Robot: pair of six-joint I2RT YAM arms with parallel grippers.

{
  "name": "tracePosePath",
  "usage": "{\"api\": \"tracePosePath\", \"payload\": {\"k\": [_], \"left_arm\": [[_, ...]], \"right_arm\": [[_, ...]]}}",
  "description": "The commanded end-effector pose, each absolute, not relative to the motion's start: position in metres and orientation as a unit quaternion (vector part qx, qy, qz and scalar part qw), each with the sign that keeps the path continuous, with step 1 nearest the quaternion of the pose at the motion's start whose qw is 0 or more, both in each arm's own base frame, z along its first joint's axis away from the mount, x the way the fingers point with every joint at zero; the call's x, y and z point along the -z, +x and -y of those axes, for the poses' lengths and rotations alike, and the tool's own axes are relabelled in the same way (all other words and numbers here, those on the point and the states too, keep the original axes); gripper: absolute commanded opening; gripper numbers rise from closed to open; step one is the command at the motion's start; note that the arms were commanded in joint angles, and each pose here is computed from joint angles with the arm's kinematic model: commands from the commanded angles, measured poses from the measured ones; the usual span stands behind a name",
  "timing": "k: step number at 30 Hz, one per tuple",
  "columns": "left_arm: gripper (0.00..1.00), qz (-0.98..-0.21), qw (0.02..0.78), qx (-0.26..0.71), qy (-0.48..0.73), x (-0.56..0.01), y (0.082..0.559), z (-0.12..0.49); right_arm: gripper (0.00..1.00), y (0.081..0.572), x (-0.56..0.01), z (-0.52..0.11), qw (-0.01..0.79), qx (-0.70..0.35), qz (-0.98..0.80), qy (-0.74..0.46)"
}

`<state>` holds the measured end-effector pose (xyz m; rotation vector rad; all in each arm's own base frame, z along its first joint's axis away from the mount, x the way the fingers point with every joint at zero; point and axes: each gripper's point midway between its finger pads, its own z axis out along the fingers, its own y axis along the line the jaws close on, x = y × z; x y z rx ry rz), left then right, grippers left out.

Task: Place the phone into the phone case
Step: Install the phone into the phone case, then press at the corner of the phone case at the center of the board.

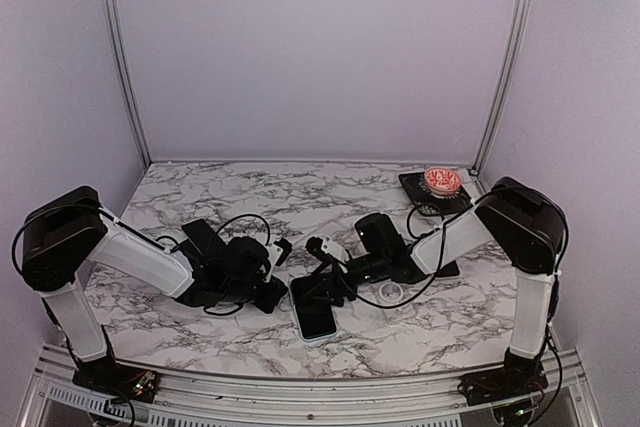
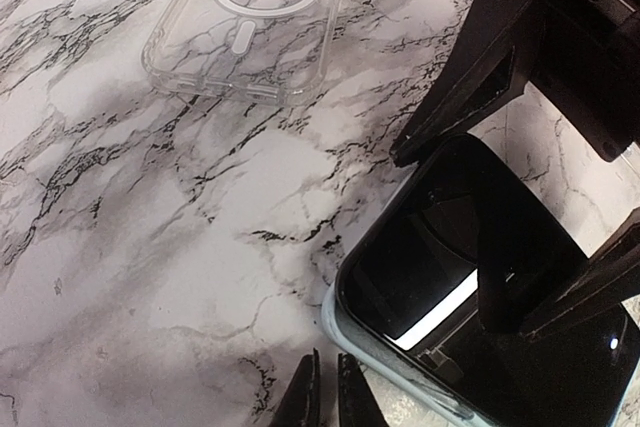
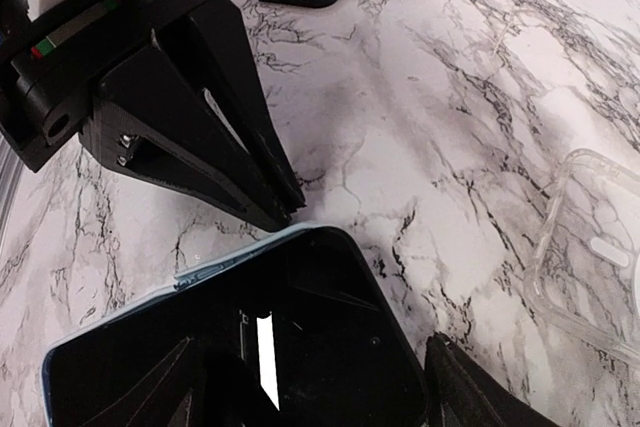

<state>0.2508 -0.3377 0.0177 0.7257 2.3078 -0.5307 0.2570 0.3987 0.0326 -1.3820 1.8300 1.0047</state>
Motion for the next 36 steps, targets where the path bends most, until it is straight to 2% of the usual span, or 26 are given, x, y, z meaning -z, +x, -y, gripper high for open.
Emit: {"api": "tracePosePath", "payload": {"k": [1,5,11,15,16,17,20,23,29,31,36], "left_arm": [[0.07,-0.887,0.312,0.186,0.283,-0.006,0.251,0.332],[0.08,-0.887,0.313,0.186,0.283,-0.005,0.251,0.332],[0.10,-0.887,0.312,0.186,0.284,-0.005,0.250,0.332],[0.11,-0.887,0.311,0.186,0.286,-0.005,0.249,0.331],[0.11,-0.888,0.310,0.186,0.286,-0.004,0.249,0.330],[0.11,-0.887,0.310,0.185,0.287,-0.003,0.249,0.330],[0.11,-0.888,0.309,0.186,0.287,-0.003,0.248,0.330],[0.11,-0.888,0.307,0.187,0.287,-0.003,0.247,0.330],[0.11,-0.886,0.302,0.196,0.292,-0.004,0.244,0.333],[0.11,-0.885,0.302,0.197,0.294,-0.004,0.243,0.333],[0.11,-0.884,0.301,0.201,0.296,-0.005,0.242,0.335]], "right_arm": [[0.73,0.265,-0.028,-0.394,0.330,-0.325,-0.709,-0.532],[0.74,0.271,-0.041,-0.393,0.336,-0.314,-0.712,-0.530],[0.90,0.267,-0.075,-0.385,0.348,-0.318,-0.717,-0.513],[0.91,0.259,-0.087,-0.374,0.325,-0.338,-0.745,-0.476],[0.89,0.263,-0.083,-0.369,0.305,-0.335,-0.776,-0.439],[0.82,0.269,-0.077,-0.363,0.283,-0.322,-0.809,-0.402],[0.44,0.278,-0.056,-0.347,0.227,-0.270,-0.882,-0.311],[0.34,0.270,-0.045,-0.340,0.209,-0.249,-0.910,-0.258],[0.03,0.276,-0.035,-0.331,0.231,-0.126,-0.935,-0.239],[0.00,0.275,-0.029,-0.334,0.226,-0.101,-0.936,-0.249],[0.00,0.277,-0.020,-0.343,0.229,-0.078,-0.935,-0.261]]}}
